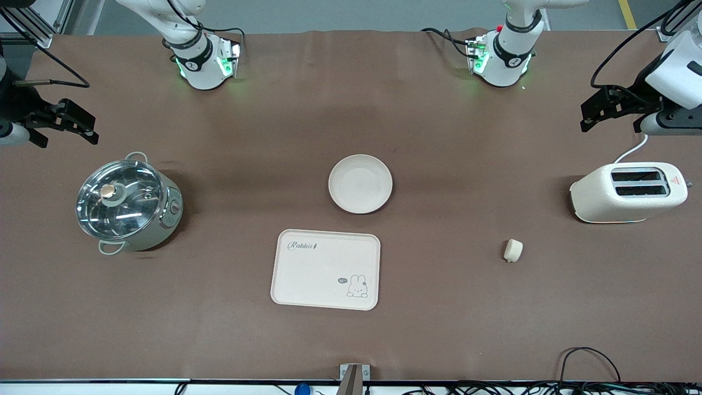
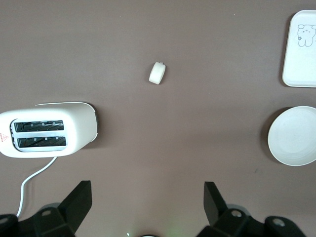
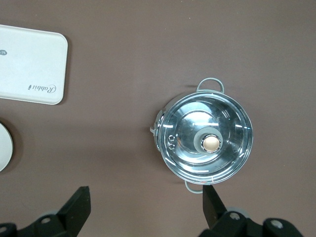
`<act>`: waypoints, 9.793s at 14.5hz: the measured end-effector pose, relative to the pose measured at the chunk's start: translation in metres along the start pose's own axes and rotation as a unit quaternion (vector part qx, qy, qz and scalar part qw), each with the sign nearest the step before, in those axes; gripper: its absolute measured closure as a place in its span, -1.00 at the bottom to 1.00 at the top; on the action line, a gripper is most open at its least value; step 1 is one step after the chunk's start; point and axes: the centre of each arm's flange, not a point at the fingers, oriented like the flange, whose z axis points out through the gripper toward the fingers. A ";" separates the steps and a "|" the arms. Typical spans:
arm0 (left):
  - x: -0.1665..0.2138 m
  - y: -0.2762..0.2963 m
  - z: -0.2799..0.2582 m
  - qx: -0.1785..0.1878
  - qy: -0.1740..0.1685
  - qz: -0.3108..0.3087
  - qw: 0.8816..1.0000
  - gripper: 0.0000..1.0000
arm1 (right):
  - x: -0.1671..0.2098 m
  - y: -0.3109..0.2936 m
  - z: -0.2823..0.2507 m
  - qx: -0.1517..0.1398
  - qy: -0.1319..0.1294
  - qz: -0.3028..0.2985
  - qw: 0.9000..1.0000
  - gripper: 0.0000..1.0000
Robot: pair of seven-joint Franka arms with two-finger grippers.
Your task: Place bun in plate and plate on tray
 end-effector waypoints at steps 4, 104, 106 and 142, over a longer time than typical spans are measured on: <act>0.000 -0.001 0.000 0.002 0.000 0.000 1.000 -1.00 | 0.000 0.000 0.000 0.000 0.000 0.000 1.000 -1.00; 0.032 -0.019 0.023 0.016 0.007 0.001 1.000 -1.00 | -0.047 -0.408 0.443 0.156 -0.019 0.043 0.987 0.87; 0.022 -0.025 0.022 0.014 0.005 -0.002 1.000 -1.00 | -0.030 -0.401 0.435 0.154 -0.023 0.051 0.986 0.87; 0.024 -0.021 0.035 0.014 -0.005 0.001 1.000 -1.00 | 0.106 -0.035 0.102 0.036 0.059 0.103 0.992 -1.00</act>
